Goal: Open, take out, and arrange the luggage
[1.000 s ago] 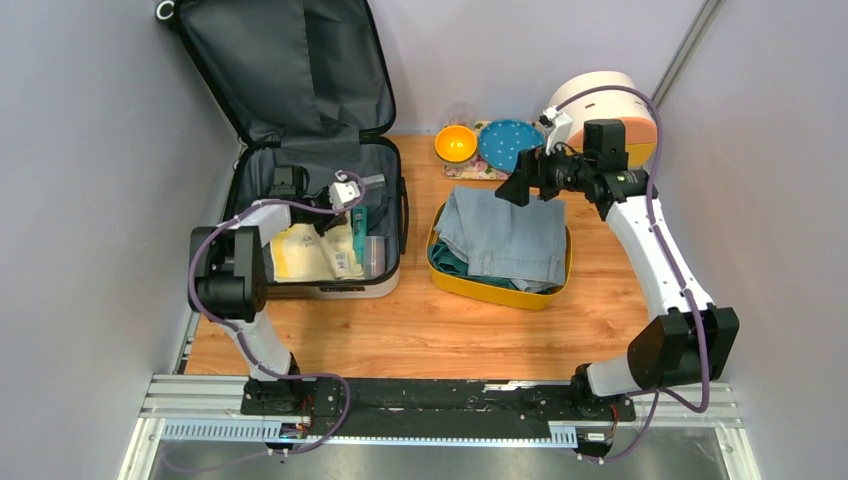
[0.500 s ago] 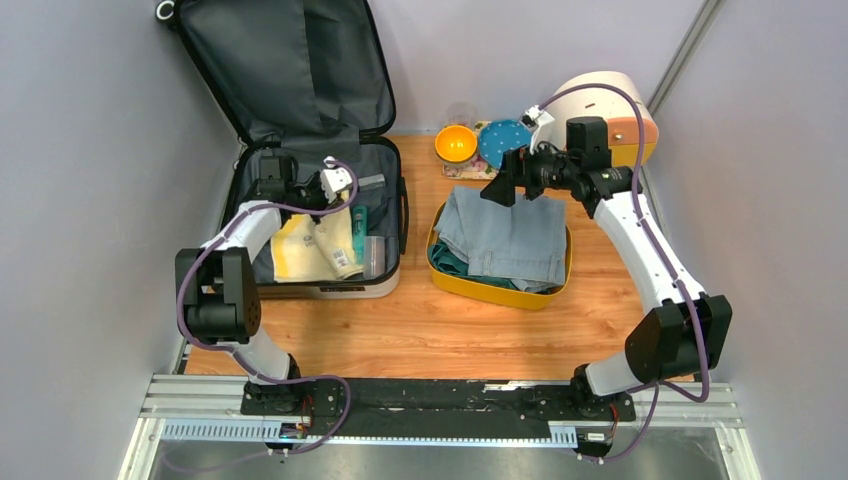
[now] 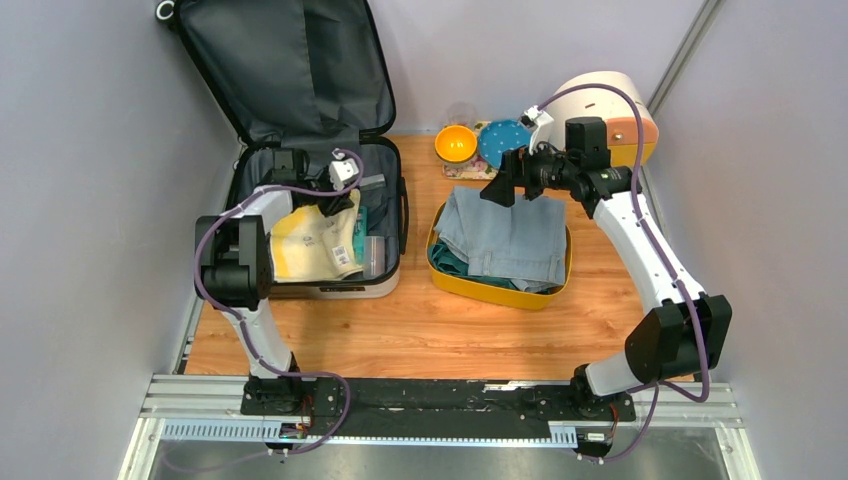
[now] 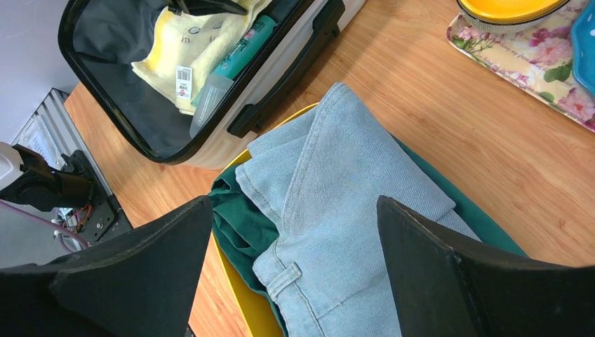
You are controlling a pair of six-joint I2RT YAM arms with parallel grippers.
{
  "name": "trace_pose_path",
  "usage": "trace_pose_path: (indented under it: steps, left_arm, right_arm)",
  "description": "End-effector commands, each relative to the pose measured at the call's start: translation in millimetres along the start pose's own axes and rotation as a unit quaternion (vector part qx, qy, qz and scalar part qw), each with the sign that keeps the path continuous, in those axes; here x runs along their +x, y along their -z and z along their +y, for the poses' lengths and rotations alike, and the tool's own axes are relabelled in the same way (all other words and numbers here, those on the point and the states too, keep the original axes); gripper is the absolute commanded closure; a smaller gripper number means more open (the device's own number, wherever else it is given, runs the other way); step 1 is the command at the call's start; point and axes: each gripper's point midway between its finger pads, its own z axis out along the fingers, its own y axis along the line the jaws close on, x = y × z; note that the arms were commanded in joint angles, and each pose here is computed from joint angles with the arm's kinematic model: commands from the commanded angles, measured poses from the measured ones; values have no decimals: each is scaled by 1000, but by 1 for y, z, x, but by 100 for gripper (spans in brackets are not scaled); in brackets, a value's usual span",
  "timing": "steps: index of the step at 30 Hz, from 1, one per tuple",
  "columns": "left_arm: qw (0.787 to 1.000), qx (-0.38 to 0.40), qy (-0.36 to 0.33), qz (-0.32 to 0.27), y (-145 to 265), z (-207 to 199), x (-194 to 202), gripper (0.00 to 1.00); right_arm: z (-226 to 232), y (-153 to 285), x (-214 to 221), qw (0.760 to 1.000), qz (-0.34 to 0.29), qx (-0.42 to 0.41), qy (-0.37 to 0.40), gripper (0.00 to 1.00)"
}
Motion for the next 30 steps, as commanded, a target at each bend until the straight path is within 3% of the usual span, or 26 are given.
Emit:
trace_pose_path:
  steps: [1, 6, 9, 10, 23, 26, 29, 30]
  left_arm:
    - [1000, -26, -9, -10, 10, 31, -23, 57]
    - [1000, -20, -21, 9, 5, 51, -17, 53]
    - [1000, 10, -14, 4, -3, 49, -15, 46]
    - [999, 32, -3, 2, -4, 41, -14, 39]
    - [990, 136, 33, -6, -29, 8, 12, 37]
    - [991, 127, 33, 6, -34, 11, 23, 42]
    - [994, 105, 25, 11, -35, 17, 26, 60]
    - [995, 99, 27, 9, -35, 18, 24, 70]
  right_arm:
    - [9, 10, -15, 999, -23, 3, 33, 10]
    - [8, 10, -11, 999, -20, 5, 32, 9]
    - [6, 10, -12, 999, -19, 9, 34, 9]
    - [6, 10, -13, 999, -20, 10, 36, 9]
    - [2, 13, -7, 999, -15, 26, 36, 9]
    - [1, 14, -6, 999, -13, 29, 36, 9]
    - [2, 15, -5, 999, -12, 29, 36, 9]
    - [2, 16, -4, 999, -11, 29, 36, 10]
